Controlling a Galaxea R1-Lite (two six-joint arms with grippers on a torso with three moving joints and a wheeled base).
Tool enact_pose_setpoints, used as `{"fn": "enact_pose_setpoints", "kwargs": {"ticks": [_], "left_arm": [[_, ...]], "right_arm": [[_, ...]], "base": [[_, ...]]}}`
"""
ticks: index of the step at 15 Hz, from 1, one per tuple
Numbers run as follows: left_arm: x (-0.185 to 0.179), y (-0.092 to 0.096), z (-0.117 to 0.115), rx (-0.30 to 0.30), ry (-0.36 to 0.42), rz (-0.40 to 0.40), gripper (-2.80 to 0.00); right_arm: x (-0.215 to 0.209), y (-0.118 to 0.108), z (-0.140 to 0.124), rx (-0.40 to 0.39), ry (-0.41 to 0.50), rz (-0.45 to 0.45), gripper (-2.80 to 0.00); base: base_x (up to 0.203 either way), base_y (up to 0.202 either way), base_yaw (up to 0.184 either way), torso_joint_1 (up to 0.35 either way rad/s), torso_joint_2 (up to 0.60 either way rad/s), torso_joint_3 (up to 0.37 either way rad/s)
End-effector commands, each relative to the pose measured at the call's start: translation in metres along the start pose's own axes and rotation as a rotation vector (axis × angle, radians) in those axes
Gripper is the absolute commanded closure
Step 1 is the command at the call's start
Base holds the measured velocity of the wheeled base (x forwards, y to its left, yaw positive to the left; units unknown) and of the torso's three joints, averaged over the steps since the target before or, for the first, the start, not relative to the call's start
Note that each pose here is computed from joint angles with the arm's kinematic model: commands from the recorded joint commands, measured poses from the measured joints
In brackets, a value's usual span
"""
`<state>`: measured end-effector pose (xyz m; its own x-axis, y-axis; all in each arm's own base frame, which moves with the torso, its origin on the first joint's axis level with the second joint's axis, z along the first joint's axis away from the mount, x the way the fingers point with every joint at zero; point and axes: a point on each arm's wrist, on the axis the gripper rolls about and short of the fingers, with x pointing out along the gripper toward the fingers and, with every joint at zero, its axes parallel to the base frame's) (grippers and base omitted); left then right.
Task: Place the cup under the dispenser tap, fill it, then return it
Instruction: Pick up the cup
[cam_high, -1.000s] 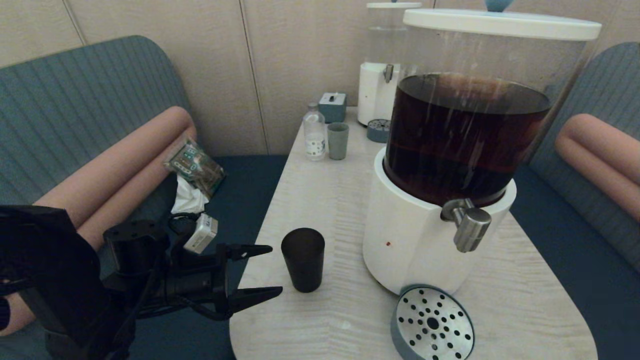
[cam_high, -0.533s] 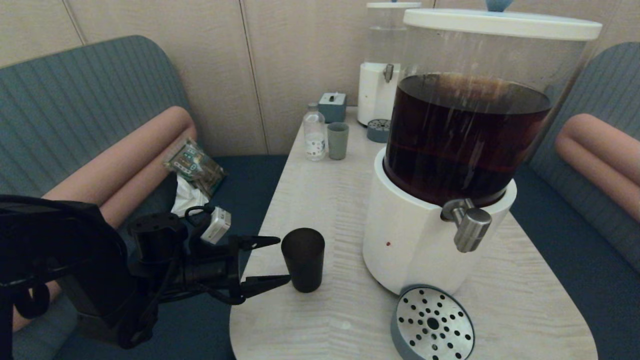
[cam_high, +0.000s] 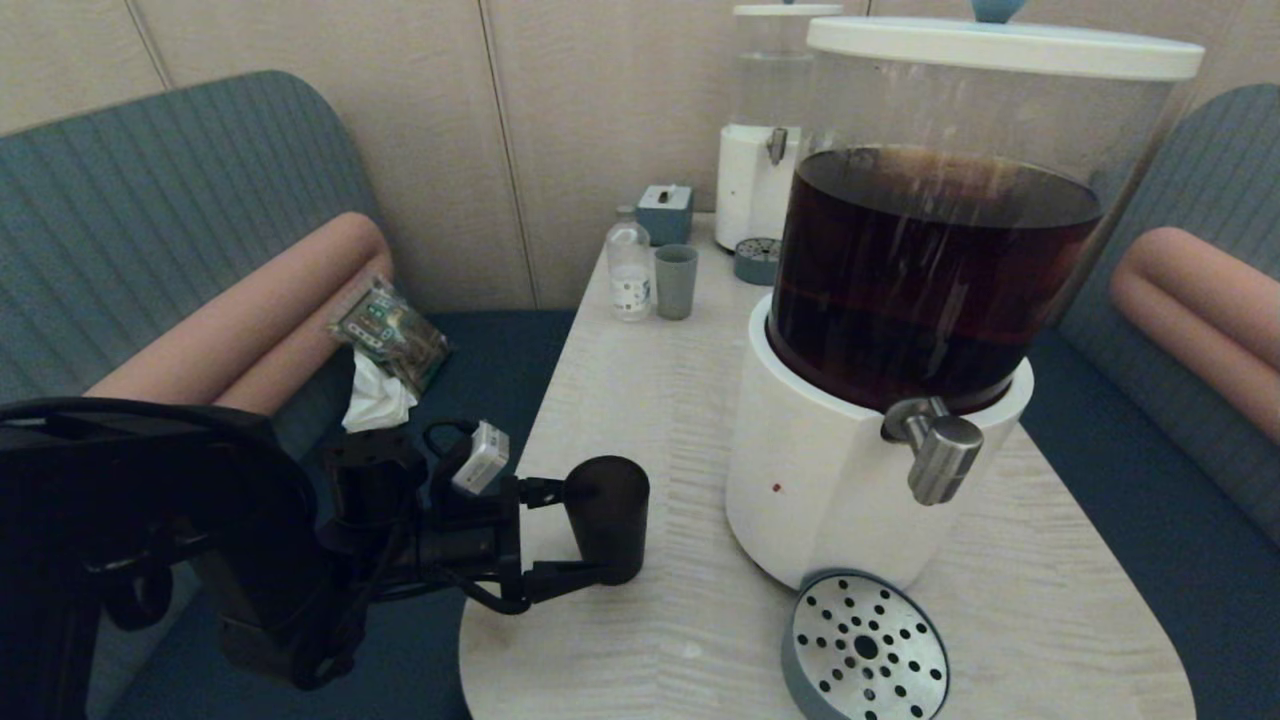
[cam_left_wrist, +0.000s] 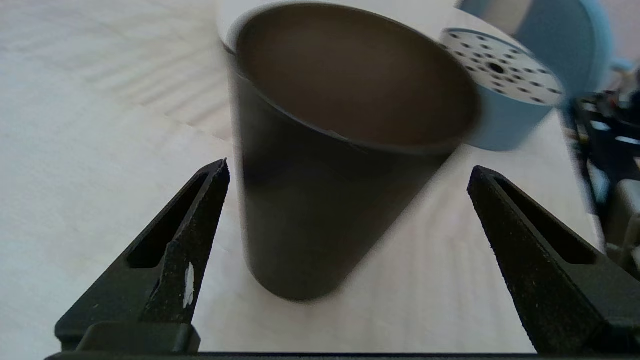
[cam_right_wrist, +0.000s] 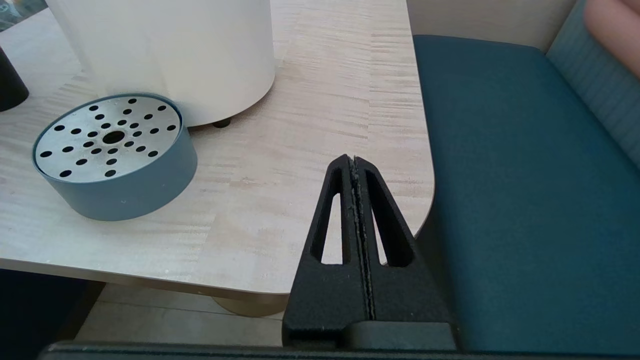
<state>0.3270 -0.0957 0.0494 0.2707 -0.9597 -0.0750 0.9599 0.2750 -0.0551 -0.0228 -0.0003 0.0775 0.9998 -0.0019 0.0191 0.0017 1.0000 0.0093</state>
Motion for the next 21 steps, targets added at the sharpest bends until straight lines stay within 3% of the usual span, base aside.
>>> {"fn": "enact_pose_setpoints", "kwargs": {"ticks": [1, 13, 14, 18, 21], "left_arm": [[0.007, 0.005, -0.004, 0.007, -0.002, 0.003, -2.8], [0.029, 0.015, -0.006, 0.048, -0.02, 0.016, -2.8], [0.029, 0.014, -0.005, 0.048, -0.022, 0.017, 0.0], [0.026, 0.004, 0.0, 0.037, -0.018, 0.009, 0.0], [0.016, -0.017, 0.022, 0.058, -0.031, -0.003, 0.0]], "right_arm": [[0.0, 0.0, -0.002, 0.0, 0.0, 0.0, 0.0], [0.0, 0.0, -0.002, 0.0, 0.001, 0.0, 0.0], [0.0, 0.0, -0.002, 0.0, -0.001, 0.0, 0.0], [0.0, 0.0, -0.002, 0.0, 0.001, 0.0, 0.0], [0.0, 0.0, -0.002, 0.0, -0.001, 0.0, 0.0]], "base": [[0.0, 0.0, 0.0, 0.0, 0.0, 0.0], [0.0, 0.0, 0.0, 0.0, 0.0, 0.0], [0.0, 0.0, 0.0, 0.0, 0.0, 0.0], [0.0, 0.0, 0.0, 0.0, 0.0, 0.0], [0.0, 0.0, 0.0, 0.0, 0.0, 0.0]]}}
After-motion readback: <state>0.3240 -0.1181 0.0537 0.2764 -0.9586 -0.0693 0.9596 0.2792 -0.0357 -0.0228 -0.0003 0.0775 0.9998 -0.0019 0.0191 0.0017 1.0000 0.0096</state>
